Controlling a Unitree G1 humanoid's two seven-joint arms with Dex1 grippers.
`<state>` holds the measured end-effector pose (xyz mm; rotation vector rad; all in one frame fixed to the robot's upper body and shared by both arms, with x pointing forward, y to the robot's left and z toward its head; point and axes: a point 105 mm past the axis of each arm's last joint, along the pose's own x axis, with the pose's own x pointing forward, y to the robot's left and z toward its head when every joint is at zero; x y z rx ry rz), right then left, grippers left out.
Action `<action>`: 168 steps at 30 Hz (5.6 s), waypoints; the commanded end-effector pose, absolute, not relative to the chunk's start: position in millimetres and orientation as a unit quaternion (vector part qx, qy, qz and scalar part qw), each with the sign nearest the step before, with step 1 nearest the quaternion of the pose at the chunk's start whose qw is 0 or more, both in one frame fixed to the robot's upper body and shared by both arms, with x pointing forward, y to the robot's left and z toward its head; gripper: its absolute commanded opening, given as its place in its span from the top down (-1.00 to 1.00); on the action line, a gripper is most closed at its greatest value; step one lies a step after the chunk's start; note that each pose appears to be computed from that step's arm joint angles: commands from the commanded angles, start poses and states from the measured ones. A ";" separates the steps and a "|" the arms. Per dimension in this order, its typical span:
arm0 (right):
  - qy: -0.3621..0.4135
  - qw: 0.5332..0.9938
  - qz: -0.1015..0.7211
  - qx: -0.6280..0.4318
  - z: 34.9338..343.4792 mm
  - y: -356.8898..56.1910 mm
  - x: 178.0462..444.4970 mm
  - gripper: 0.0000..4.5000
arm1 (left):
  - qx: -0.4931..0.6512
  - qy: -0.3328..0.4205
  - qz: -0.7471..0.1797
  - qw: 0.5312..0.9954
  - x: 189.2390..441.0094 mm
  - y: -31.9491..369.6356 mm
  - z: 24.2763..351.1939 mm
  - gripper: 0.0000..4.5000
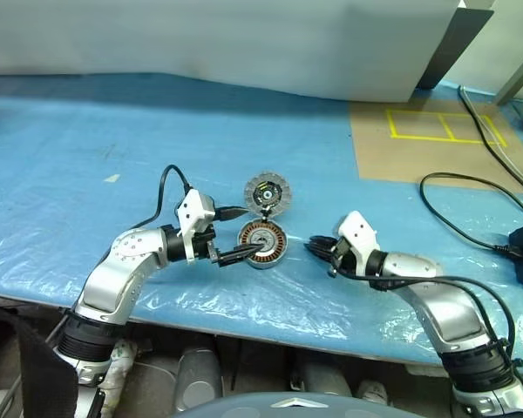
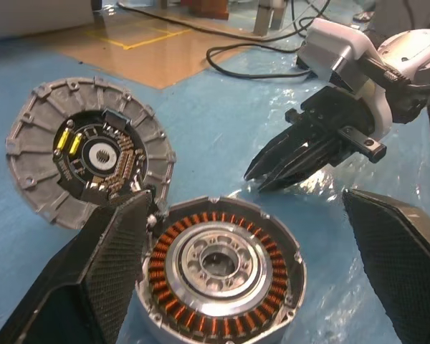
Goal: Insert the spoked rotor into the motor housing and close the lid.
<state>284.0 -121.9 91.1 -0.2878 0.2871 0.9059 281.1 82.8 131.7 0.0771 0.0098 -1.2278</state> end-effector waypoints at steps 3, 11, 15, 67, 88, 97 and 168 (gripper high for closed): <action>0.090 0.850 0.498 -0.146 126.8 -97.8 287.1 0.78 | 0.061 -0.011 -0.572 0.818 277.6 92.3 132.4 -1.00; 0.092 0.802 0.558 -0.194 108.3 -62.5 304.0 0.78 | 0.103 -0.003 -0.566 0.818 265.9 111.9 110.0 -1.00; 0.087 0.792 0.571 -0.197 104.2 -52.3 311.2 0.78 | 0.106 -0.005 -0.561 0.821 264.8 112.7 101.8 -1.00; 0.073 0.780 0.603 -0.150 123.3 -50.8 306.5 0.05 | 0.070 -0.005 -0.549 0.833 270.6 98.8 132.9 -1.00; 0.166 0.741 0.594 -0.267 55.1 -73.8 301.0 0.98 | 0.072 -0.002 -0.551 0.832 268.5 97.9 126.6 -1.00; 0.099 0.785 0.597 -0.131 112.2 -53.9 313.9 0.98 | 0.070 -0.001 -0.551 0.831 269.9 99.3 120.9 -1.00; 0.138 0.794 0.579 -0.123 105.5 -74.6 303.2 0.98 | 0.099 -0.025 -0.431 0.897 324.9 163.4 187.2 -1.00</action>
